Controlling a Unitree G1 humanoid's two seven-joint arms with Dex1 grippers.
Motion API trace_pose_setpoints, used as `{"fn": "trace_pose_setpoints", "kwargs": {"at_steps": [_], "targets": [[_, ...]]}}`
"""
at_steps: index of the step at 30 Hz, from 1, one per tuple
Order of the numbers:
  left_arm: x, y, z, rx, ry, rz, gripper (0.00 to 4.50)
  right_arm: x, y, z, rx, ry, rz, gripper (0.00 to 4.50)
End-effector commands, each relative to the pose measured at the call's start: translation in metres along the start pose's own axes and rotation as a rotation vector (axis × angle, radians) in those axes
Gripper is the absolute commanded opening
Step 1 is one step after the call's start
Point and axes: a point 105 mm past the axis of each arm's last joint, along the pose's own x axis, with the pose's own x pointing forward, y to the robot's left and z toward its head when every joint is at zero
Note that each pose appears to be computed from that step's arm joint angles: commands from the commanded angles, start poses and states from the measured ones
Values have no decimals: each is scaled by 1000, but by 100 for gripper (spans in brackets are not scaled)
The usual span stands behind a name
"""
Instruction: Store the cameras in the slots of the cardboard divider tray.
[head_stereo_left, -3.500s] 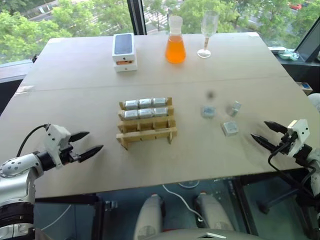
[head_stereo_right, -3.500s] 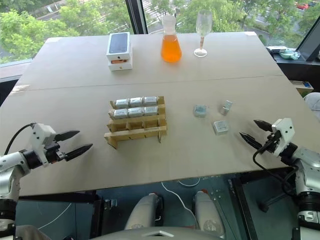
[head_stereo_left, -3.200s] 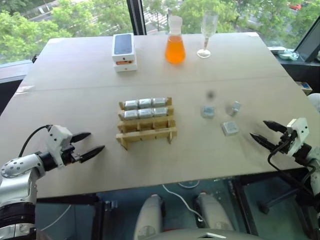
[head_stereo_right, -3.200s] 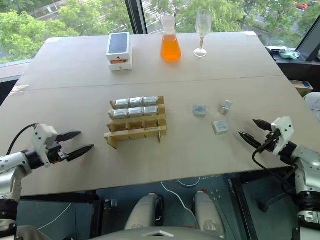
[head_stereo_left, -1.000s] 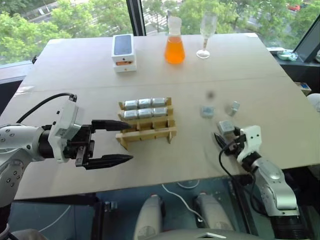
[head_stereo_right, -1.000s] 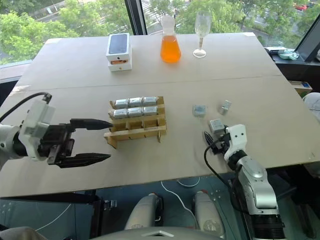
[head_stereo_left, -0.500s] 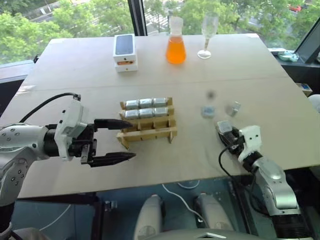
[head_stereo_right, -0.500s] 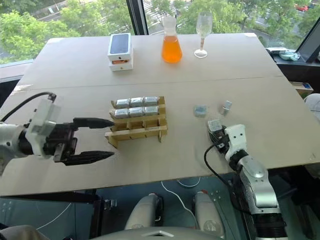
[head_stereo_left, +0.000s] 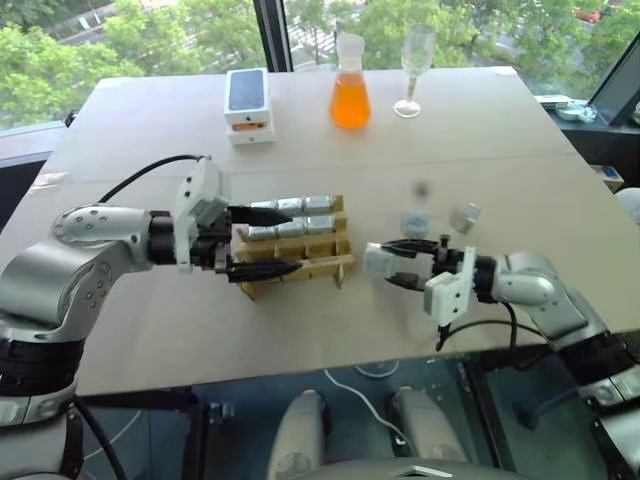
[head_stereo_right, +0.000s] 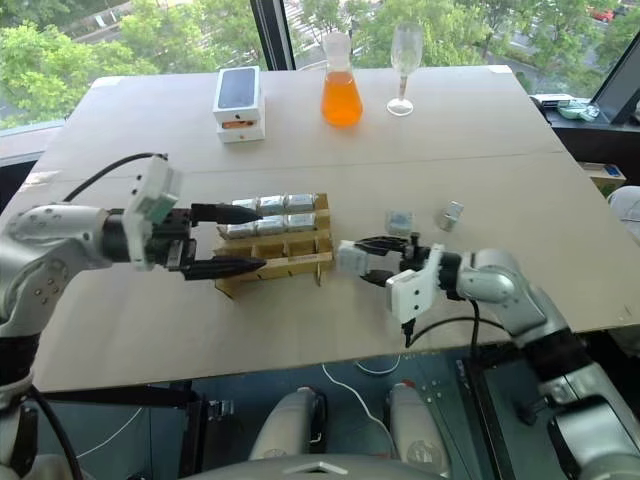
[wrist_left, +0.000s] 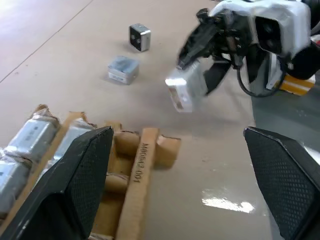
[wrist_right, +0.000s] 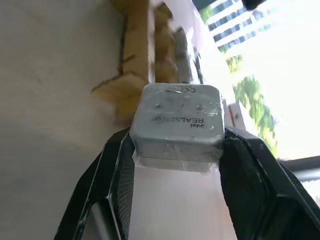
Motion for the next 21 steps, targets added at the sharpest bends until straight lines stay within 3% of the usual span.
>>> {"fn": "trace_pose_setpoints", "kwargs": {"at_steps": [1, 6, 15, 18, 21], "targets": [[12, 1, 6, -19, 17, -26, 431, 24, -17, 14, -155, -91, -20, 187], [20, -3, -1, -25, 87, -76, 431, 43, -27, 22, -234, -144, -35, 187], [25, -4, -8, -13, 138, -117, 431, 49, -32, 31, -309, -190, -33, 187], [25, -3, -9, -7, 142, -121, 353, 50, -32, 33, -308, -196, -38, 187], [26, -1, -7, -5, 131, -119, 212, 51, -29, 35, -301, -204, -35, 187]]}}
